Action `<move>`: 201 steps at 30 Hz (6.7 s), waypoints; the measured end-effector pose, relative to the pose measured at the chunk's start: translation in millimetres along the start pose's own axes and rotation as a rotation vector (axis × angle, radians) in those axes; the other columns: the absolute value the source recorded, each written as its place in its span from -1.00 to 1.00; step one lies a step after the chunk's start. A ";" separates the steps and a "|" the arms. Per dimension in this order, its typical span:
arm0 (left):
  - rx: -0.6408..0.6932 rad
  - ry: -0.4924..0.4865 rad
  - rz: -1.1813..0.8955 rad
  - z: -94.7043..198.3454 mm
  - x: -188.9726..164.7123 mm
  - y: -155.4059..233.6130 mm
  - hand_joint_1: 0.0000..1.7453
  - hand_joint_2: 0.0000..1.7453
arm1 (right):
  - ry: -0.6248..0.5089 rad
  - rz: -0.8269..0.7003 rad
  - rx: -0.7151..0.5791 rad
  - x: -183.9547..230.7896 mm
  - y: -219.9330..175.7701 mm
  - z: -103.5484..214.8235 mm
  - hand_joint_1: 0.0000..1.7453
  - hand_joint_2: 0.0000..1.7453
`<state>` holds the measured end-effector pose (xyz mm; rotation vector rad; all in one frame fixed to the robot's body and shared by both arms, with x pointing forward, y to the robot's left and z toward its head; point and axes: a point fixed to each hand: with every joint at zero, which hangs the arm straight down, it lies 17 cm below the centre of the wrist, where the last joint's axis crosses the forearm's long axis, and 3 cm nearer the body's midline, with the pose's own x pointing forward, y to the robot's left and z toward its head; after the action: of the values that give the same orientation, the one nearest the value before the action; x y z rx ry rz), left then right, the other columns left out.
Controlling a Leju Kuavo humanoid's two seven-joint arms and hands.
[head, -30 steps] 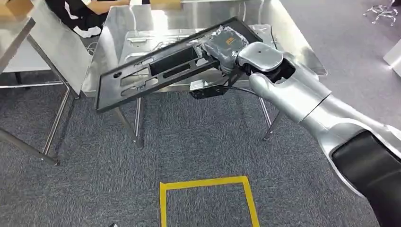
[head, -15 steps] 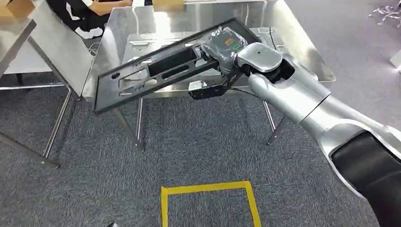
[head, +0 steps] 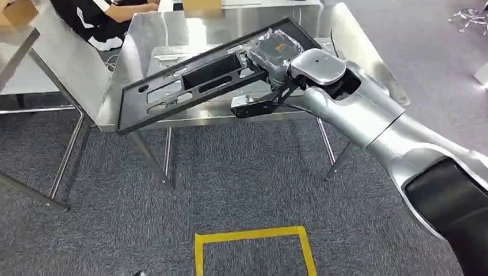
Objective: Take the parts from the cabinet and place them on the table.
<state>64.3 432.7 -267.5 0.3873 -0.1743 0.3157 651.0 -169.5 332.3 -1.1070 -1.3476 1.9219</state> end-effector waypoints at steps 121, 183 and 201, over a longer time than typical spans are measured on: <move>0.013 -0.032 -0.055 -1.5 10.5 5.9 -1.00 1.00 | 0.059 -0.138 -0.043 21.2 105.4 12.2 1.00 1.00; -0.072 -0.145 -0.023 6.3 24.0 -22.1 -1.00 -1.00 | 0.039 -0.375 0.073 93.3 241.3 42.1 -1.00 -1.00; -0.084 -0.128 -0.021 6.0 19.8 -22.4 -1.00 -1.00 | 0.065 -0.315 0.084 57.6 220.9 37.6 -1.00 -1.00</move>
<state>89.7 416.0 -265.2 0.3258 -0.3071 0.2617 594.7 -220.5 113.8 -0.8518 -1.3063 1.6821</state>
